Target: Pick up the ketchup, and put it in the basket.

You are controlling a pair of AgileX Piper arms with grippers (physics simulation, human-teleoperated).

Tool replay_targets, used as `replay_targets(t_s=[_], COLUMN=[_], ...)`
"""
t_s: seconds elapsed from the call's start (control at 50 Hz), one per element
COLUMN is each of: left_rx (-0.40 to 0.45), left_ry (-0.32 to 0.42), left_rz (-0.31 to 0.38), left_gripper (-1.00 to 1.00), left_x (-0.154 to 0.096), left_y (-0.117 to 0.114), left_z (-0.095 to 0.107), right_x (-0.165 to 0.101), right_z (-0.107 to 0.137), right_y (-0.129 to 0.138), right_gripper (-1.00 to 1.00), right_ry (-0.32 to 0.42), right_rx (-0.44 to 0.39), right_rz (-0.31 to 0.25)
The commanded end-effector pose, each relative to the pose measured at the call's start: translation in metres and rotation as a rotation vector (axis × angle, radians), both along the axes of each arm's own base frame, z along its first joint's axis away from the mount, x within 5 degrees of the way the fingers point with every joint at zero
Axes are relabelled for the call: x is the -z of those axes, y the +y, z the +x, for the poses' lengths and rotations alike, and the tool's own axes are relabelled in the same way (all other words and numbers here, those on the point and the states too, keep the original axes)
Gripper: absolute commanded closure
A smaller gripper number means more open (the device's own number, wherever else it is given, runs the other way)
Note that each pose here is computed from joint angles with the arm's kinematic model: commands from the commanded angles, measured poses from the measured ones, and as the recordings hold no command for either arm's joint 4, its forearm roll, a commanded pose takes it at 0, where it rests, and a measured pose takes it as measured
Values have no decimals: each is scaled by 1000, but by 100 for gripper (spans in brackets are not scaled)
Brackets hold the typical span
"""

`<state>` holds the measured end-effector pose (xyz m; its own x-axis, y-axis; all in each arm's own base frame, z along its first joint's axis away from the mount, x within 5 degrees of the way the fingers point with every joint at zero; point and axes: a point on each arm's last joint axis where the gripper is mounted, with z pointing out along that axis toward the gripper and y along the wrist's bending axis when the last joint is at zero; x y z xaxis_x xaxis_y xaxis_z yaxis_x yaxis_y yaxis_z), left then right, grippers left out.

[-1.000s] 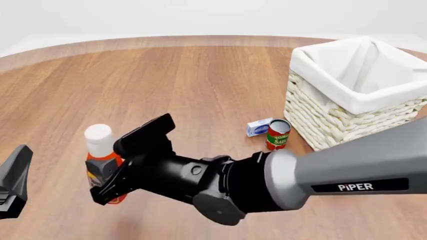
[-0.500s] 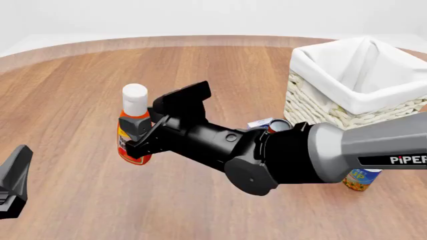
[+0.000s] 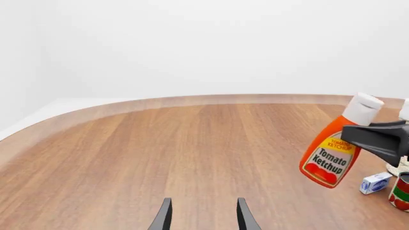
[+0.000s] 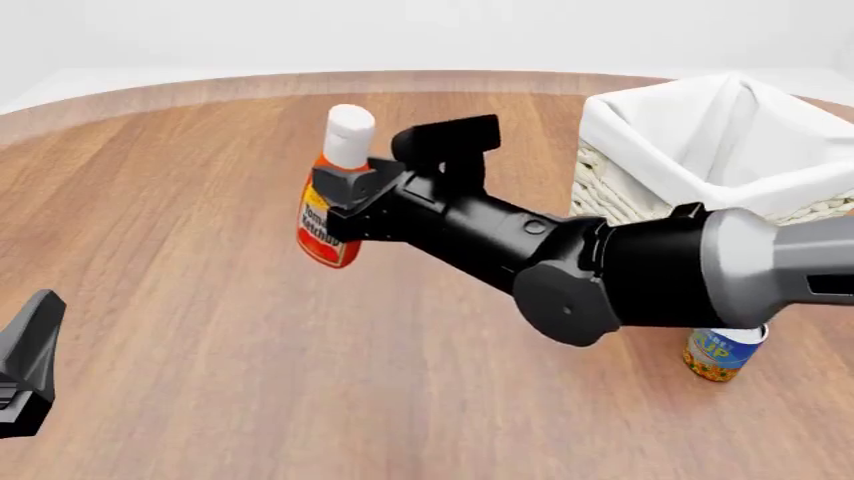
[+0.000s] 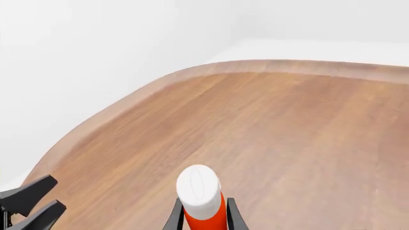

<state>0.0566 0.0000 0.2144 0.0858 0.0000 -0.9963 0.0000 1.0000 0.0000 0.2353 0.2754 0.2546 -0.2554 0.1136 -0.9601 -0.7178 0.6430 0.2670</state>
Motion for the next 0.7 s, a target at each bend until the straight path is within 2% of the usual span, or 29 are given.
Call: replay_targets(t_s=[0.02, 0.26, 0.7], left_rx=[0, 0, 0], left_ry=[0, 0, 0], left_rz=[0, 0, 0], left_gripper=[-100, -100, -100], left_x=[0, 0, 0], left_y=[0, 0, 0], left_z=[0, 0, 0], right_x=[-13, -27, -51], right_z=[10, 15, 21], right_y=[-24, -47, -106], right_gripper=[100, 100, 100], right_ry=[-27, -66, -131], right_rx=[65, 124, 278], right_rz=[36, 50, 102])
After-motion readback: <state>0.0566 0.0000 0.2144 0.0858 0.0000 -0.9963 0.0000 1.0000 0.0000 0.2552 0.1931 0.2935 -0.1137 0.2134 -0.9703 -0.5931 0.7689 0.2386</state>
